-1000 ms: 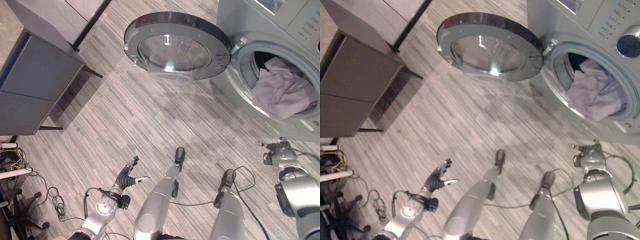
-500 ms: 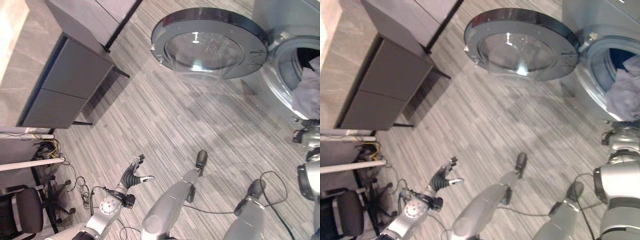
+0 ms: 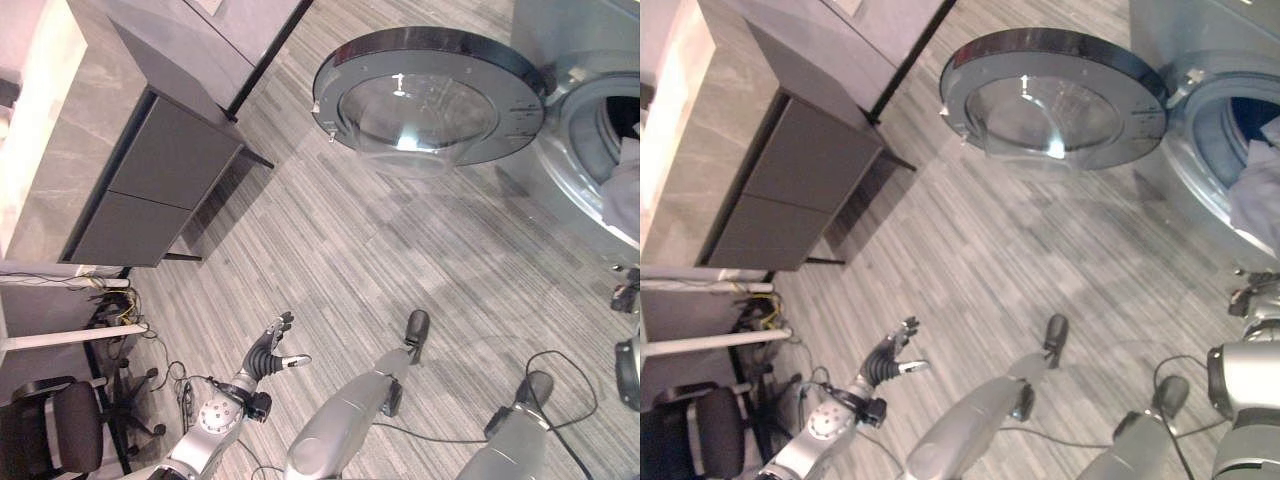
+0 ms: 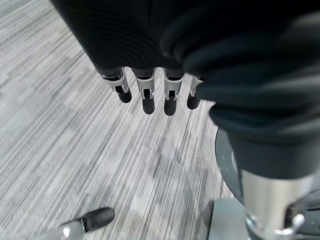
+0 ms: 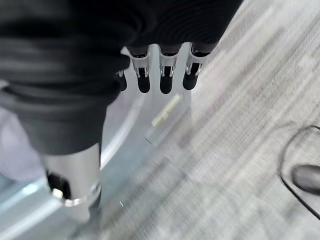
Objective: Grab the laundry basket,head to the washer,open it,put in the laundry and shut it.
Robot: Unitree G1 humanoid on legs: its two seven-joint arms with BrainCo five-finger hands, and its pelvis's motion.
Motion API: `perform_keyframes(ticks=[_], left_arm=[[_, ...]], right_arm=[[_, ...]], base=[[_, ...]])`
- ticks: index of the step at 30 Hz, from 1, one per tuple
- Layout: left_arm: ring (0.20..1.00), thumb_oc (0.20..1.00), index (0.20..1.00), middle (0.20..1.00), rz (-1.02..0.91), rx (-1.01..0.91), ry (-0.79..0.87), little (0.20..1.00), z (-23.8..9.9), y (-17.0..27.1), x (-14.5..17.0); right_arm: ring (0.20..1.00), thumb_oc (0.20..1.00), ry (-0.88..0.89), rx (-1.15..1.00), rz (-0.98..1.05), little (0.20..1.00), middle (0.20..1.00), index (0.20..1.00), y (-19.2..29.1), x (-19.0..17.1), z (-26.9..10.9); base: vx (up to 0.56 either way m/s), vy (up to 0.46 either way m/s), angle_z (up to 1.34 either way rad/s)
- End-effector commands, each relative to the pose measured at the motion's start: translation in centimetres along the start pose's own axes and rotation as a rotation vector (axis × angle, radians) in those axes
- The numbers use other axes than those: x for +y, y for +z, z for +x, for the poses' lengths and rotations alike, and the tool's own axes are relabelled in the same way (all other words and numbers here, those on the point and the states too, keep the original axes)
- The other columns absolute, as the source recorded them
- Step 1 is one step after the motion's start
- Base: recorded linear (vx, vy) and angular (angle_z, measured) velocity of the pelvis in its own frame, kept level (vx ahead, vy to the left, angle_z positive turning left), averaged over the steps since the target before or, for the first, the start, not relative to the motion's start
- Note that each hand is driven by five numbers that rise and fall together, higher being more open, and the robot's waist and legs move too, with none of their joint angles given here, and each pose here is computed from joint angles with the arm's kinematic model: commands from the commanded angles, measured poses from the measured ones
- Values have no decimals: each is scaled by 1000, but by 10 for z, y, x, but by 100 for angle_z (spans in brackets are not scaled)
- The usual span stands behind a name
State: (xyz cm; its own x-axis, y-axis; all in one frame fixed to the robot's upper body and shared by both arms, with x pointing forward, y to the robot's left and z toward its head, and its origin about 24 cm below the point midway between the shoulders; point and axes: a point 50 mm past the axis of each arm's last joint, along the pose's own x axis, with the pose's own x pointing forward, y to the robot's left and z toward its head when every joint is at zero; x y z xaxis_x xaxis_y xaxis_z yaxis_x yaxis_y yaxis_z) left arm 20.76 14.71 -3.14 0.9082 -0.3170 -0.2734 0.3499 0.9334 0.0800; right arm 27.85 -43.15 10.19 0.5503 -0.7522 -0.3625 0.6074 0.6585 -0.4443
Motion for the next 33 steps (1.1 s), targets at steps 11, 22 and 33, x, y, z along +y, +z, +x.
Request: perform_keyframes(ticks=[11,22,33], left_arm=[[1000,1000,1000,1000,24,2,-40,1000,0,4,6],[1000,1000,1000,1000,11,-39,-32,1000,0,12,7],[1000,1000,1000,1000,-8,-84,19,1000,2,21,14]], right_arm=[[1000,1000,15,-37,-188,1000,1000,1000,18,-18,-1],[1000,1000,-174,-99,-24,1000,1000,1000,47,-72,-8],[1000,1000,-220,-304,190,1000,1000,1000,109,-76,-24]], base=[[22,-23,-5],[20,21,-1],[15,21,2]])
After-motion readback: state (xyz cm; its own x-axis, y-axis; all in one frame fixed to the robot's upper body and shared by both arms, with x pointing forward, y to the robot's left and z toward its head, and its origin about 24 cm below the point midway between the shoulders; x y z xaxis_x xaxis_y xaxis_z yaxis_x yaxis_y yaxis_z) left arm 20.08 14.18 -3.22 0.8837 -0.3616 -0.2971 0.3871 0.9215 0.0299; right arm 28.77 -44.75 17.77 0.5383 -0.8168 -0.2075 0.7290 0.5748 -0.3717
